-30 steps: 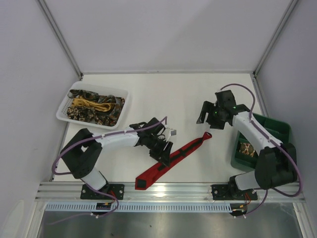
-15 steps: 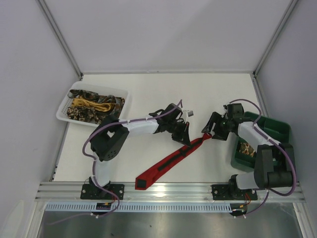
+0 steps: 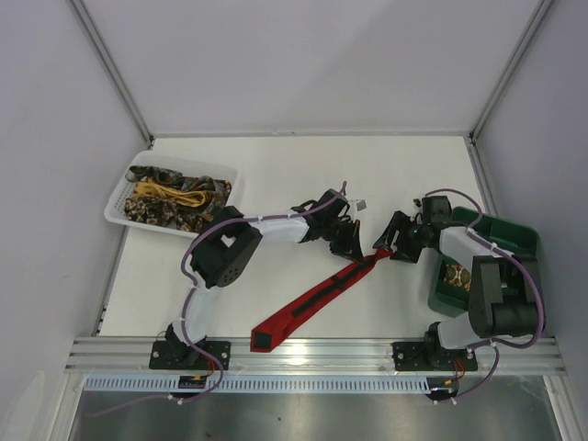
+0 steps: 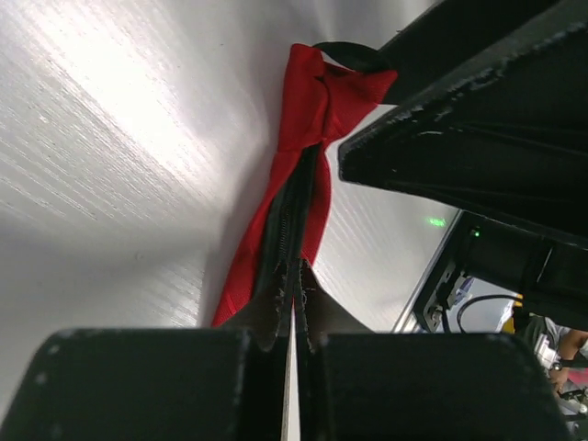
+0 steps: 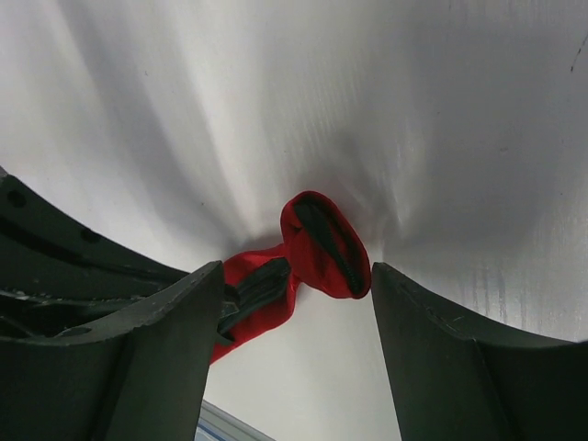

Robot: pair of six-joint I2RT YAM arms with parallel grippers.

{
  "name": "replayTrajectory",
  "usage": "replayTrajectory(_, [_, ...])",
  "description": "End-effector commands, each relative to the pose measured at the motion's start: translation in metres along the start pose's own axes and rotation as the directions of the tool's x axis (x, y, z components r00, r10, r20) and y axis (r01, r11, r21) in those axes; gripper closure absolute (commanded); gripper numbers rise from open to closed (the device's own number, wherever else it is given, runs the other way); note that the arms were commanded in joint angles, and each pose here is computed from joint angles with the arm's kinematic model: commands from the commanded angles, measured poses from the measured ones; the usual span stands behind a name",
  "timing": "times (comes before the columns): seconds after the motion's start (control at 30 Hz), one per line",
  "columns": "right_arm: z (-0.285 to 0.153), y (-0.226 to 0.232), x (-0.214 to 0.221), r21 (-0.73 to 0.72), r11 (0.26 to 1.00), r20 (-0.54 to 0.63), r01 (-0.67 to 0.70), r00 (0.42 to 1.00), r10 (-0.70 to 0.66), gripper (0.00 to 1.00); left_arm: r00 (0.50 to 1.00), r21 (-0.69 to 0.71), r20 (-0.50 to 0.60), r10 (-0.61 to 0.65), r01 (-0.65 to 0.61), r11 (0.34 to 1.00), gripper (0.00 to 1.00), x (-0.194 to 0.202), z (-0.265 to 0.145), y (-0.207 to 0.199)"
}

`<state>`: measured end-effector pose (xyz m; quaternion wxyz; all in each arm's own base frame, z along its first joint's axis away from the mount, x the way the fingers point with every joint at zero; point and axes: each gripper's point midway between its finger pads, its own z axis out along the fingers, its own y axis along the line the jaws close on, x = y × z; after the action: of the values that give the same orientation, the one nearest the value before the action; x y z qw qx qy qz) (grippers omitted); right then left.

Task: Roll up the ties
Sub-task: Roll the tie

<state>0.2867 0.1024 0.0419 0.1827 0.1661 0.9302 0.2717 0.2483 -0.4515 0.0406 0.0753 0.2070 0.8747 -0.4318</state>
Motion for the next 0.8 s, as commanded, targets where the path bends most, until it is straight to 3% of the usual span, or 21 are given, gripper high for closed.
replayTrajectory(0.0, [0.003, 0.002, -0.005, -0.021, 1.000, 0.014, 0.014, 1.000, -0.014, 0.29, 1.000, -0.002, 0.014, -0.007, 0.007, 1.000, 1.00, -0.011, 0.001, -0.002])
replayTrajectory(0.3, [0.017, 0.001, -0.010, -0.027, 1.000, -0.009, 0.008, 1.000, -0.009, 0.35, 1.000, -0.058, -0.014, -0.013, 0.012, 0.998, 1.00, -0.003, 0.001, 0.016])
replayTrajectory(0.57, [0.026, 0.003, -0.015, -0.050, 0.999, -0.020, 0.002, 1.000, -0.003, 0.58, 0.999, -0.099, -0.042, -0.029, 0.024, 0.995, 1.00, 0.002, 0.003, 0.028])
replayTrajectory(0.77, [0.007, 0.020, -0.017, -0.118, 0.990, 0.044, 0.081, 0.996, -0.076, 0.74, 0.996, -0.128, -0.060, -0.059, 0.050, 0.991, 0.99, 0.006, 0.003, 0.037])
